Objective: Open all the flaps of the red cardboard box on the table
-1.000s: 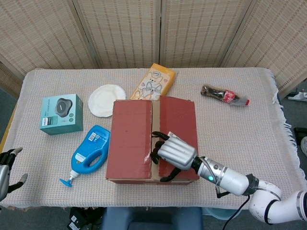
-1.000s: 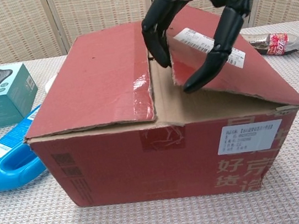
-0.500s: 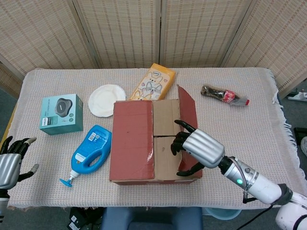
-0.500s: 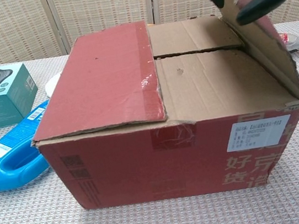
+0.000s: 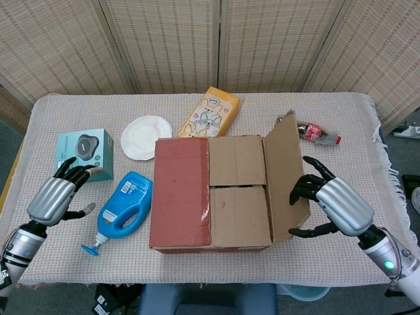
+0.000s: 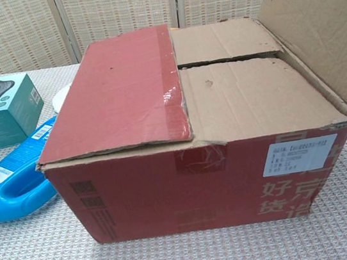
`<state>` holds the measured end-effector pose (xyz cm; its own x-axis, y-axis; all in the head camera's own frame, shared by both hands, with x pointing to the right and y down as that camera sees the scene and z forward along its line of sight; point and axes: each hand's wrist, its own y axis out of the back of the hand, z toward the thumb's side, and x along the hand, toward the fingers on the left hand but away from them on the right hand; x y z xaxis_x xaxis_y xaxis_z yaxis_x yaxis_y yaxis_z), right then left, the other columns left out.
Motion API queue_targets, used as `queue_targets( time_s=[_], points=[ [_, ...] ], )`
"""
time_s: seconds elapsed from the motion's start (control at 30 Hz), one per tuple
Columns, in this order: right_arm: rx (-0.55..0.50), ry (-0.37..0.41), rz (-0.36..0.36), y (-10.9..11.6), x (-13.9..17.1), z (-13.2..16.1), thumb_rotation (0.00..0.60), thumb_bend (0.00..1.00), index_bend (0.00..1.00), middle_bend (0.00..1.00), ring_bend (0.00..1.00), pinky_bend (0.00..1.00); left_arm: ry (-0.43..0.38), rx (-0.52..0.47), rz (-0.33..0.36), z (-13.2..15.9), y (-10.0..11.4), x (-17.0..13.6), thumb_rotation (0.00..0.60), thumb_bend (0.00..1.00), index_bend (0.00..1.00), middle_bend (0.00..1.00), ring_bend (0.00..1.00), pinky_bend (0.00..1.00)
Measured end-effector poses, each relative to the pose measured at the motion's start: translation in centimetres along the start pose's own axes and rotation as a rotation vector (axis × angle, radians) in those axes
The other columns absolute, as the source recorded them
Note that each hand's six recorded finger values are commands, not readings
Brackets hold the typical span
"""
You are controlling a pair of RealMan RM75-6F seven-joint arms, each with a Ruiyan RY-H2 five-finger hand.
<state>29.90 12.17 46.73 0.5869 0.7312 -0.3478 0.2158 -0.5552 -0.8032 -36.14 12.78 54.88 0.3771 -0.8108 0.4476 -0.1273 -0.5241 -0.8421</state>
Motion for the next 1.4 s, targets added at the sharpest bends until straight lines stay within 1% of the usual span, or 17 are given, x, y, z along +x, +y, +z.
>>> queue_targets(
  time_s=[0.13, 0.2, 0.33, 0.43, 0.47, 0.5, 0.53, 0.57, 0.63, 0.73, 0.77, 0.83, 1.03, 1.23, 1.4],
  points=[
    [-0.022, -0.064, -0.004, -0.2, 2.0, -2.0, 0.416, 0.09, 0.49, 0.52, 0.35, 0.00, -0.085, -0.029, -0.007, 2.1, 0.2, 1.9, 0.600, 0.32, 0.21, 0.21, 0.24, 0.00],
    [-0.037, -0.089, -0.007, -0.4, 2.8, -2.8, 0.415, 0.09, 0.49, 0.52, 0.34, 0.00, -0.137, -0.045, -0.022, 3.5, 0.0, 2.9, 0.600, 0.32, 0.22, 0.21, 0.24, 0.00],
    [-0.057, -0.124, -0.025, -0.7, 4.0, -3.9, 0.416, 0.09, 0.49, 0.52, 0.34, 0.00, -0.218, -0.059, -0.050, 5.8, -0.4, 4.2, 0.600, 0.30, 0.23, 0.22, 0.24, 0.00],
    [-0.069, -0.135, -0.048, -0.7, 4.6, -4.4, 0.415, 0.09, 0.49, 0.49, 0.32, 0.00, -0.279, -0.084, -0.075, 7.7, -0.8, 5.2, 0.594, 0.29, 0.26, 0.23, 0.25, 0.00],
    [-0.073, -0.137, -0.055, -0.7, 4.8, -4.5, 0.415, 0.09, 0.49, 0.48, 0.32, 0.00, -0.302, -0.096, -0.085, 8.4, -1.0, 5.6, 0.575, 0.28, 0.26, 0.23, 0.25, 0.00],
    [-0.079, -0.139, -0.063, -0.8, 5.0, -4.6, 0.414, 0.09, 0.49, 0.48, 0.31, 0.00, -0.319, -0.102, -0.094, 8.9, -1.2, 6.0, 0.538, 0.28, 0.26, 0.24, 0.25, 0.00],
    [-0.082, -0.142, -0.067, -0.9, 5.1, -4.8, 0.414, 0.09, 0.49, 0.47, 0.31, 0.00, -0.335, -0.107, -0.104, 9.4, -1.3, 6.3, 0.473, 0.27, 0.26, 0.24, 0.25, 0.00],
    [-0.086, -0.146, -0.068, -1.0, 5.2, -4.9, 0.414, 0.09, 0.49, 0.47, 0.30, 0.00, -0.355, -0.113, -0.118, 10.1, -1.6, 6.7, 0.437, 0.26, 0.27, 0.24, 0.25, 0.00],
    [-0.095, -0.155, -0.066, -1.2, 5.4, -5.3, 0.416, 0.09, 0.49, 0.47, 0.30, 0.00, -0.383, -0.122, -0.139, 11.1, -2.0, 7.2, 0.333, 0.25, 0.27, 0.24, 0.25, 0.00],
    [-0.106, -0.167, -0.066, -1.5, 5.7, -5.8, 0.414, 0.09, 0.49, 0.47, 0.30, 0.00, -0.426, -0.135, -0.169, 12.7, -2.5, 7.8, 0.240, 0.23, 0.27, 0.24, 0.25, 0.00],
    [-0.109, -0.170, -0.066, -1.5, 5.7, -5.9, 0.415, 0.09, 0.49, 0.47, 0.30, 0.00, -0.443, -0.138, -0.177, 13.2, -2.7, 8.0, 0.228, 0.23, 0.27, 0.24, 0.25, 0.00],
    [-0.117, -0.176, -0.067, -1.7, 5.8, -6.2, 0.413, 0.09, 0.49, 0.47, 0.29, 0.00, -0.468, -0.138, -0.185, 14.1, -2.9, 8.2, 0.214, 0.22, 0.27, 0.25, 0.25, 0.00],
    [-0.133, -0.192, -0.057, -2.2, 5.8, -7.0, 0.417, 0.09, 0.49, 0.46, 0.29, 0.00, -0.534, -0.118, -0.209, 16.5, -3.7, 9.0, 0.198, 0.22, 0.27, 0.25, 0.25, 0.00],
    [-0.146, -0.204, -0.055, -2.4, 5.9, -7.7, 0.415, 0.09, 0.49, 0.46, 0.29, 0.00, -0.590, -0.070, -0.242, 18.8, -4.6, 10.0, 0.167, 0.22, 0.28, 0.25, 0.25, 0.00],
    [-0.159, -0.222, -0.054, -2.5, 6.2, -8.5, 0.415, 0.09, 0.49, 0.46, 0.28, 0.00, -0.628, -0.024, -0.248, 20.6, -5.2, 11.0, 0.163, 0.22, 0.28, 0.25, 0.25, 0.00]
  ],
)
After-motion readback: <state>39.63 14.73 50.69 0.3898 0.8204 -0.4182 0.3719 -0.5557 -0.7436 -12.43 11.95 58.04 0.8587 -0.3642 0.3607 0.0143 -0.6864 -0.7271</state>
